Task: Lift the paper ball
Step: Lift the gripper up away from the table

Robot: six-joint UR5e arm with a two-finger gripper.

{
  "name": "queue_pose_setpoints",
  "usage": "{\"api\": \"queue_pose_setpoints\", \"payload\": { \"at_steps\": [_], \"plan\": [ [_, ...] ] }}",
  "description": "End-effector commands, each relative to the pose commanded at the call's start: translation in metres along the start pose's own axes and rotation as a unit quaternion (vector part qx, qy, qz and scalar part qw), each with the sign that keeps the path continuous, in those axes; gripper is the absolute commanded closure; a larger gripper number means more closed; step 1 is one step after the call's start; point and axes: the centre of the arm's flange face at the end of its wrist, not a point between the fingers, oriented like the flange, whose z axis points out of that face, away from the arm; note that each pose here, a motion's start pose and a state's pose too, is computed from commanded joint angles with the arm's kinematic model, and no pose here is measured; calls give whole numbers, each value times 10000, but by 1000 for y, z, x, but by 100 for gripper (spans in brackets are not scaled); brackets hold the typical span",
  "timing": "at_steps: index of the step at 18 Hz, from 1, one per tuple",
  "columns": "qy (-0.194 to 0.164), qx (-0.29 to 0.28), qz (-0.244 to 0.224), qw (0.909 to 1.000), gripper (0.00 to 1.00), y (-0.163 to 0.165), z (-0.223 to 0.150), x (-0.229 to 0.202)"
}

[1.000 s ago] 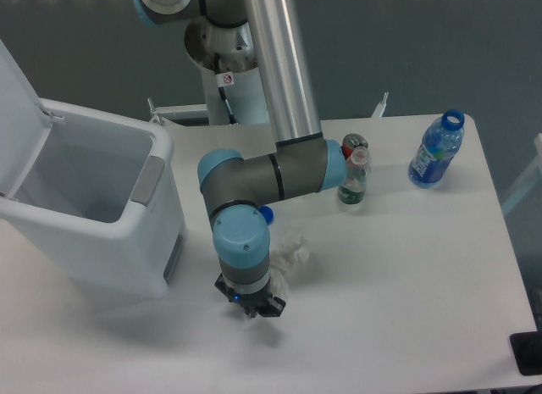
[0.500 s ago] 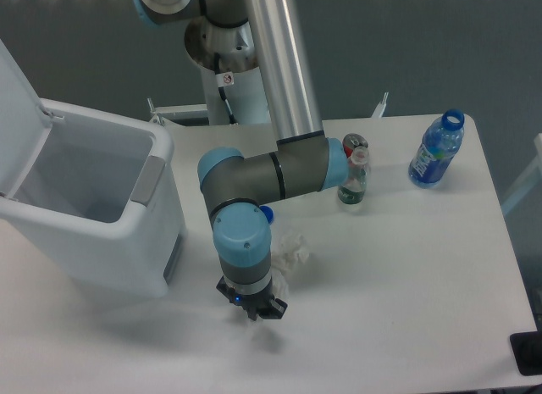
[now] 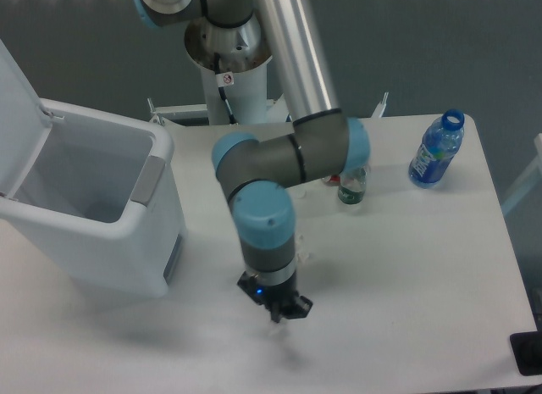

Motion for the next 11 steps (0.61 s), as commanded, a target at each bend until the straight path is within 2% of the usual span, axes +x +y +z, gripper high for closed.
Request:
{"api": "queue_pose_setpoints", "payload": {
  "at_steps": [1, 4, 7, 11],
  "plan": [
    [44, -31, -75, 10000, 100, 9, -8, -11],
    [175, -111, 239, 9995, 100, 13, -34, -28],
    [409, -309, 201, 9985, 100, 22, -60, -50],
    [352, -363, 596, 9969, 100, 36, -82, -64]
  ]
}}
